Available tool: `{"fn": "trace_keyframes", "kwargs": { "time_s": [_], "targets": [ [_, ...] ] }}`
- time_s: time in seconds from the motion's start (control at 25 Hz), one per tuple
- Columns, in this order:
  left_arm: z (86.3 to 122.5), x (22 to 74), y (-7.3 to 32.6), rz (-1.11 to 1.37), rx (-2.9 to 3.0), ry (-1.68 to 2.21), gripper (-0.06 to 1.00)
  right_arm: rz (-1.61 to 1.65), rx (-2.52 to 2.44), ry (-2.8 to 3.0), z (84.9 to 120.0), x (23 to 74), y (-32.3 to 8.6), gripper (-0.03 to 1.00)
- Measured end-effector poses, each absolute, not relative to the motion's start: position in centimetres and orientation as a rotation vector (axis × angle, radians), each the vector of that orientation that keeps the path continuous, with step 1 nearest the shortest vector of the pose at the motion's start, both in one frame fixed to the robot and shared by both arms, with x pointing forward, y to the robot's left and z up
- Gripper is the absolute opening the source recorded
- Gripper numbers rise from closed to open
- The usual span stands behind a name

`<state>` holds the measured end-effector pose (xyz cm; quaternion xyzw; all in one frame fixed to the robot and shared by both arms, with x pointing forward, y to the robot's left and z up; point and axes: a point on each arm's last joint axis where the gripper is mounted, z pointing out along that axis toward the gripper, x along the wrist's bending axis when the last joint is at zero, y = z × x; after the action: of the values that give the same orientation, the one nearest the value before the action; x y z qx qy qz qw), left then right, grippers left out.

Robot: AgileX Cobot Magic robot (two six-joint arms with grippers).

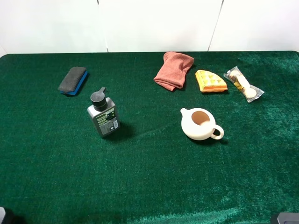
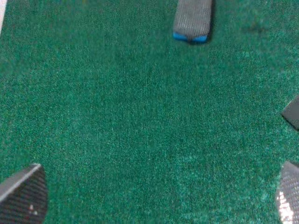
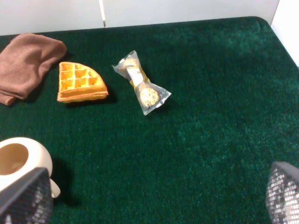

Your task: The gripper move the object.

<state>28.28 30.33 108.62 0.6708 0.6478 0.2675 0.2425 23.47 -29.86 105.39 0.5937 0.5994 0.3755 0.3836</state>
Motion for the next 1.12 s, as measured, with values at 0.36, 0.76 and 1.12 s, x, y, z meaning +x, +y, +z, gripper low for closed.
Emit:
{"fn": "trace_keyframes", "kwargs": {
  "time_s": [0.36,0.76,1.12],
  "targets": [
    [109.9,32.6,30.3,0.618,1.921,1.852,0.99,0.957,1.514,1.528,105.4,23.5,-29.9,0.7],
    [109.5,37.3,30.3,0.479,2.008,1.945,0.99,0.957,1.514,1.528,105.4,23.5,-29.9,0.7],
    [108.9,42.6,30.3,0.369,2.061,2.024,0.99,0.958,1.514,1.527,105.4,23.5,-29.9,0.7]
  ]
}}
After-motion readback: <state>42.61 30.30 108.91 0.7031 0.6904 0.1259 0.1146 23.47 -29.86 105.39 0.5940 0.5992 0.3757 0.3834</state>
